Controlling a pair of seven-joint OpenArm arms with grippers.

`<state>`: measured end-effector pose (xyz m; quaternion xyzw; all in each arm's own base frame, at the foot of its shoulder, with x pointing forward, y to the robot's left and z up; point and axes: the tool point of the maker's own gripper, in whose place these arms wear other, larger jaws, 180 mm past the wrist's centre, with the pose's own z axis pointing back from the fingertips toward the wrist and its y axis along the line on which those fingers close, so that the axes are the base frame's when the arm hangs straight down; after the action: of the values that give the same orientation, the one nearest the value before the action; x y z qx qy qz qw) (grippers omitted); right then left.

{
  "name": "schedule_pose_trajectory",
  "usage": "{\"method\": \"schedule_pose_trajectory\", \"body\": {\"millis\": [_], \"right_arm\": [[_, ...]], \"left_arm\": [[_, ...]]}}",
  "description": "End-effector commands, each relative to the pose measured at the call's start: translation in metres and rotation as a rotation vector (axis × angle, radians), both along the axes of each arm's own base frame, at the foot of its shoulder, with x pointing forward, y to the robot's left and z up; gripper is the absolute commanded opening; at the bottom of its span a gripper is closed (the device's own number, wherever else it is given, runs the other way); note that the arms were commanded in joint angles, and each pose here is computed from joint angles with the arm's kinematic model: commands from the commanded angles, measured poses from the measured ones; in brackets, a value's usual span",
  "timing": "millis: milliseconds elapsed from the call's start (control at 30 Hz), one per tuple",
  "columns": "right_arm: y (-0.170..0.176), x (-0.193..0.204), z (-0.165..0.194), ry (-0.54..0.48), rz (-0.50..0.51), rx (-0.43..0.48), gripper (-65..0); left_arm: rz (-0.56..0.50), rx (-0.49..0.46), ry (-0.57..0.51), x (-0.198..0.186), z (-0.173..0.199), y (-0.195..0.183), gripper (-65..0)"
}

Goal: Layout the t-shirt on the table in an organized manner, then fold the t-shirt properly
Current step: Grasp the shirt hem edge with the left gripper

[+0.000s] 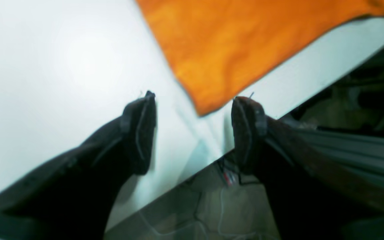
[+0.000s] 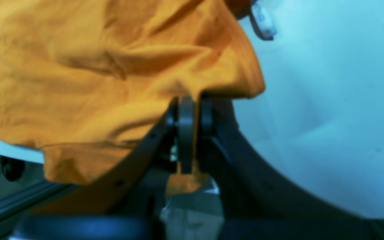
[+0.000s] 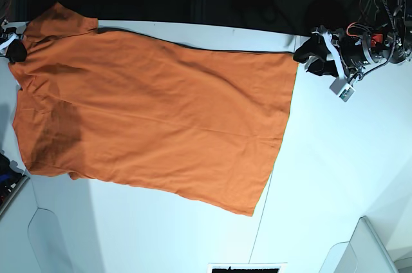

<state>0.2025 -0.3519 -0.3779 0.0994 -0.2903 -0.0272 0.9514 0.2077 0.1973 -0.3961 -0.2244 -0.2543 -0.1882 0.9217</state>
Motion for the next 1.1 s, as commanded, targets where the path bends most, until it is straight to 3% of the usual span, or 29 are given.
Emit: {"method": "schedule_pose_trajectory", "body": {"millis": [0,233,300,400,433,867,1067], "right_arm": [[-0.006,0.009,0.014,-0.041,0.005,-0.017,-65.0],[-0.006,0.007,0.012,-0.035,0.004,-0.017,-65.0],[-0.006,0.008,0.012,-0.036,0.004,-0.017,-65.0],[-0.006,0.01,0.014,-0.046,0.003,-0.017,-65.0],[-0.006,0.011,0.014,-0.052,0.002,-0.017,-65.0],[-0.015,0.04,0.032,-0.161,-0.017,-0.059,-65.0],[-0.027,0.06,0.03,-0.169,-0.077,-0.022,-65.0]], "left_arm": [[0.009,-0.032,-0.024,0.005,0.005,-0.002,-26.8],[0.044,-0.133,-0.016,0.002,0.001,-0.027,-27.5],[0.045,-0.132,-0.014,0.002,-0.001,-0.029,-37.8],[0.046,-0.137,-0.03,0.006,0.003,-0.03,-63.3],[0.044,-0.14,-0.043,0.009,0.006,-0.031,-65.0],[0.02,-0.112,-0.267,0.08,0.06,-0.026,-65.0],[0.052,-0.124,-0.226,0.095,0.044,-0.021,-65.0]]}}
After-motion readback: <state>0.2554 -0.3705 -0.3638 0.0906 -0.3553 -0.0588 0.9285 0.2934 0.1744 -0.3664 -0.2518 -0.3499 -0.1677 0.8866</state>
